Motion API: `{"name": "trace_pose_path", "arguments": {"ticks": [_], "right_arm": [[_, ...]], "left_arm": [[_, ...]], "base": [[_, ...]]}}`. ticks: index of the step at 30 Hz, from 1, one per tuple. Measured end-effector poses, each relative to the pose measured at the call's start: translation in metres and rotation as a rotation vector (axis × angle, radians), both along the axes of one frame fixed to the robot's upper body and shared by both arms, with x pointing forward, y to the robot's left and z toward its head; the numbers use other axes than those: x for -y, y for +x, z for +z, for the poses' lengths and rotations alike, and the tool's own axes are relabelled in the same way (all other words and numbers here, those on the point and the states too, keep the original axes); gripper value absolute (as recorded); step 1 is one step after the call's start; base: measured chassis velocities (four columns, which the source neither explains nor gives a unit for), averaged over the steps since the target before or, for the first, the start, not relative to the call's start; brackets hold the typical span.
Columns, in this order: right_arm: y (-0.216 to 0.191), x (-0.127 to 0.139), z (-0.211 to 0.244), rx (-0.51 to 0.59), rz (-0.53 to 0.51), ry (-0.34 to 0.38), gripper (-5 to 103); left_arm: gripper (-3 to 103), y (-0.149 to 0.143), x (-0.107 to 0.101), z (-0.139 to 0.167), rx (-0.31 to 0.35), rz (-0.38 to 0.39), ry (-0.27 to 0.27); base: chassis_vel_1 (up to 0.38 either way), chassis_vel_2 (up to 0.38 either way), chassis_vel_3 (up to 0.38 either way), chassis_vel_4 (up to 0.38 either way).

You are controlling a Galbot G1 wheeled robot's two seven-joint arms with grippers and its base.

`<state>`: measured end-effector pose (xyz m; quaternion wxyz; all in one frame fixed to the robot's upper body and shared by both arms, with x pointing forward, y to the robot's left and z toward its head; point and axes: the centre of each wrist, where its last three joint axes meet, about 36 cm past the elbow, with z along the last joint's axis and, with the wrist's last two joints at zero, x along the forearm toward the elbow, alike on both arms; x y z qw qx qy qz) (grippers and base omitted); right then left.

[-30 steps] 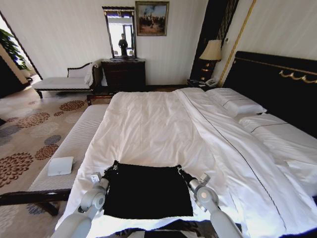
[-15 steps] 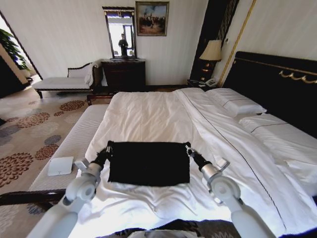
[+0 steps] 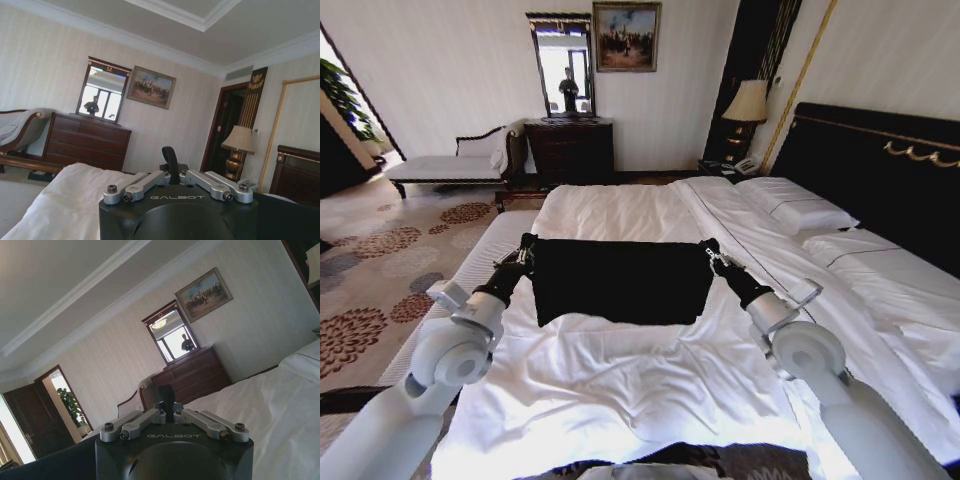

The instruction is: Fold the clothes on the bed.

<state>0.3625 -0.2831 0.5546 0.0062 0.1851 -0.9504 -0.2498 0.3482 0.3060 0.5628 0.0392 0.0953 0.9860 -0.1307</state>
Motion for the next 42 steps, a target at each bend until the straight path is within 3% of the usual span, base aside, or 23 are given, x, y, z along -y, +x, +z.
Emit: {"name": "trace_pose_path", "arguments": {"ticks": [9,16,23,27,32,39,41,42], "right_arm": [[-0.024,-0.011,-0.02,-0.074,0.013,0.022,1],[-0.053,-0.019,-0.027,-0.104,0.017,0.008,1],[-0.085,-0.029,-0.021,-0.142,0.035,0.029,1],[-0.093,-0.029,-0.012,-0.171,0.045,0.039,1],[-0.082,-0.028,-0.014,-0.235,0.047,0.058,1],[-0.005,-0.024,-0.089,-0.383,0.007,0.055,1],[0.028,-0.026,-0.112,-0.4,-0.007,0.051,1],[0.028,-0.026,-0.112,-0.4,-0.007,0.051,1]], "left_arm": [[2,-0.037,0.0,-0.036,-0.056,0.048,-0.023],[2,-0.07,-0.004,-0.035,-0.067,0.07,-0.011],[2,-0.106,-0.003,-0.033,-0.149,0.088,0.001],[2,-0.112,-0.006,-0.036,-0.175,0.086,0.018],[2,-0.097,-0.011,-0.046,-0.201,0.102,0.037],[2,-0.003,-0.005,-0.119,-0.298,0.095,0.107],[2,0.028,0.0,-0.131,-0.296,0.086,0.113],[2,0.028,0.0,-0.131,-0.296,0.086,0.113]], "base": [[0.0,0.0,0.0,0.0],[0.0,0.0,0.0,0.0],[0.0,0.0,0.0,0.0],[0.0,0.0,0.0,0.0],[0.0,0.0,0.0,0.0],[0.0,0.0,0.0,0.0],[0.0,0.0,0.0,0.0],[0.0,0.0,0.0,0.0]]}}
